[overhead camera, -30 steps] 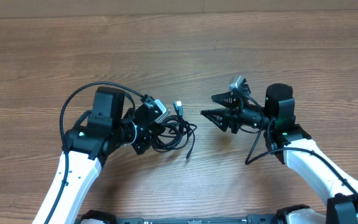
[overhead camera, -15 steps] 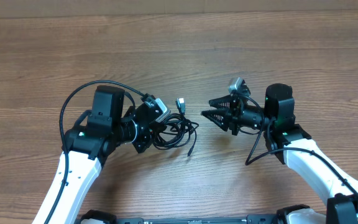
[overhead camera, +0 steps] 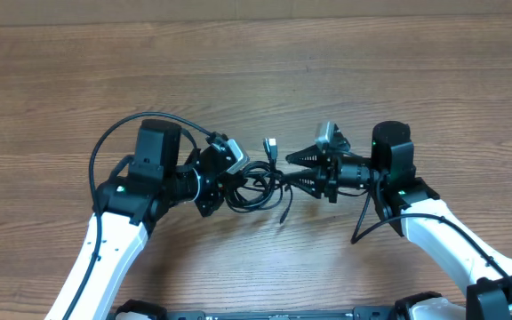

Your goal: Untangle cables

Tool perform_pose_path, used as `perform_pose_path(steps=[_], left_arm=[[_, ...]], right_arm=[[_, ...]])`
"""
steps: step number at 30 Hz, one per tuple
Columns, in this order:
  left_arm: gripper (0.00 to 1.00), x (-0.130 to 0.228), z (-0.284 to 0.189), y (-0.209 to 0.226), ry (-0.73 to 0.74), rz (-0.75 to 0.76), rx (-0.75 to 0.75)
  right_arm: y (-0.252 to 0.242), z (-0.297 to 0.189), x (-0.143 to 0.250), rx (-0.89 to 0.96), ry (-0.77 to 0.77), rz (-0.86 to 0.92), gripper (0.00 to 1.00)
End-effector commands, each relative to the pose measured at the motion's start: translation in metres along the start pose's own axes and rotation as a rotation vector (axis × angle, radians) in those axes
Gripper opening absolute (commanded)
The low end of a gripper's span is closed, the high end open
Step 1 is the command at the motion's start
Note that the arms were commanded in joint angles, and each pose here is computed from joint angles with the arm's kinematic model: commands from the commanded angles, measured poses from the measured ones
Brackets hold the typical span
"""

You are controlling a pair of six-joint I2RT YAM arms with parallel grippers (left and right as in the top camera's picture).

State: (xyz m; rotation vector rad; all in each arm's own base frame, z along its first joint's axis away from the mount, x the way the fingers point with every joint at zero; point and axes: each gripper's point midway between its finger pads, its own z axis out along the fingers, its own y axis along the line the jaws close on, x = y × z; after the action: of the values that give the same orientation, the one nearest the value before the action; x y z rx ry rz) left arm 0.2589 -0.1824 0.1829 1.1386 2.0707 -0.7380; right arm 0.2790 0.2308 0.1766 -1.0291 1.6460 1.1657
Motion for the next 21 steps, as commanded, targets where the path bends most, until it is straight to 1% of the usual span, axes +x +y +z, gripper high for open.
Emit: perform_pose_path(steps=[1, 13, 21], left_arm=[[0.04, -0.013, 0.002, -0.011, -0.042, 0.047, 0.074], [0.04, -0.011, 0.003, -0.012, -0.033, 0.044, 0.075], [0.04, -0.018, 0.007, -0.027, -0.056, 0.068, 0.131]], right_arm=[[0.005, -0.001, -0.015, -0.022, -0.023, -0.073, 0.43], [0.006, 0.0, -0.018, -0.023, -0.03, -0.086, 0.41], [0.012, 0.005, -0.017, -0.044, -0.027, -0.117, 0.41]])
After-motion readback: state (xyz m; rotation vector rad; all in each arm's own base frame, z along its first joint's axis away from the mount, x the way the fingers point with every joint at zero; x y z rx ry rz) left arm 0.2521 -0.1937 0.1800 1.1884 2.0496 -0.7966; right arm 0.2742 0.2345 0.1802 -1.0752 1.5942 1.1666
